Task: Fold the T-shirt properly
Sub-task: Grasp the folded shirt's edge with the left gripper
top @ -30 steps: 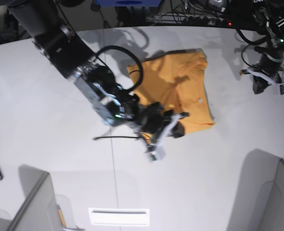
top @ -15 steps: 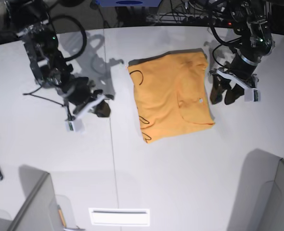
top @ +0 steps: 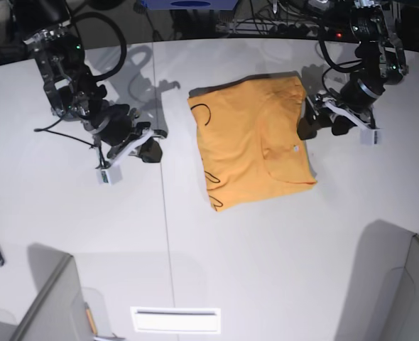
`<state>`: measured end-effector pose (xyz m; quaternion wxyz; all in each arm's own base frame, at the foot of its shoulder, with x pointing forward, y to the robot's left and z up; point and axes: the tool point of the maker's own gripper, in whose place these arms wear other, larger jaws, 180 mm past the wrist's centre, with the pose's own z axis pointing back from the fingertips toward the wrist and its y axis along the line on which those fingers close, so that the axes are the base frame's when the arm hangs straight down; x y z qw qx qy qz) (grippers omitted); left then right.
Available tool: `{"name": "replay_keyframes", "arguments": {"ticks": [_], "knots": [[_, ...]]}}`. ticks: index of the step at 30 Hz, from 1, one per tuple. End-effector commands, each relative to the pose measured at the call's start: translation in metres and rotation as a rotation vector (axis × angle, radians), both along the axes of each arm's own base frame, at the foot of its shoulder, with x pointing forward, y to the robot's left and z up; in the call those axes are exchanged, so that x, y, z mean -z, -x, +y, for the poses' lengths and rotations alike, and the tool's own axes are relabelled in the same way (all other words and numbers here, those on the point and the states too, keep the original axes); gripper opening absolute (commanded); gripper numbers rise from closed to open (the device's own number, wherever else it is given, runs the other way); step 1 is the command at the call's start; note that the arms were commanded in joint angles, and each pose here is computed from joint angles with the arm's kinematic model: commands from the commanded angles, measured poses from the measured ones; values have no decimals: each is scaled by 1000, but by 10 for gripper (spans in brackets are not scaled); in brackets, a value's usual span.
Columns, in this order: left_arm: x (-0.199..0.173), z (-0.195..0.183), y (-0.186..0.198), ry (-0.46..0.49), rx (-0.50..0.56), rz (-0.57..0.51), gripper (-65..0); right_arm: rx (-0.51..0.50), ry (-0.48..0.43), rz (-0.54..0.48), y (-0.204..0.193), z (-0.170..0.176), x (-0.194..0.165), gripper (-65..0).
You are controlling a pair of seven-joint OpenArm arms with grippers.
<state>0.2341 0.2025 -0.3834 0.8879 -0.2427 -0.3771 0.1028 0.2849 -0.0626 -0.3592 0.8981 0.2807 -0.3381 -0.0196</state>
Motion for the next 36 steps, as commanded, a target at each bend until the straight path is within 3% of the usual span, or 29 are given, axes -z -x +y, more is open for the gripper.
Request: {"name": "replay_keyframes", "arguments": {"ticks": [1,4,9,17,19,24,27,32,36], "knots": [[-9,-1,-8,1,-1,-42,0,-2,-11,-50,-9,0,-14,-650],[4,-11,-6,-24,30,-6,0,-2,-11,-49,-8,0,-13,-650],[23,-34,-11,18,81,41,0,-2,-12,-47,-8,0,-13,-650],[43,-31,-12,37,67,95,-8,3,-18,-33,2,0,-9,-650],[43,-31,-13,37,67,93,-102,3,-18,-28,4,0,-8,-650],[42,-25,-13,20,71,95,-457,6,-19,-17,8,-1,-5,-650],[43,-22,-11,-19,120,108,-629,45,-13,-7,8,-13,-1,-650],[44,-29,-12,-107,279,131,-650,192,-27,19,13,-48,5,-650],[49,-34,-11,-260,447,152,-650,287,-24,49,25,-74,13,-650]]}}
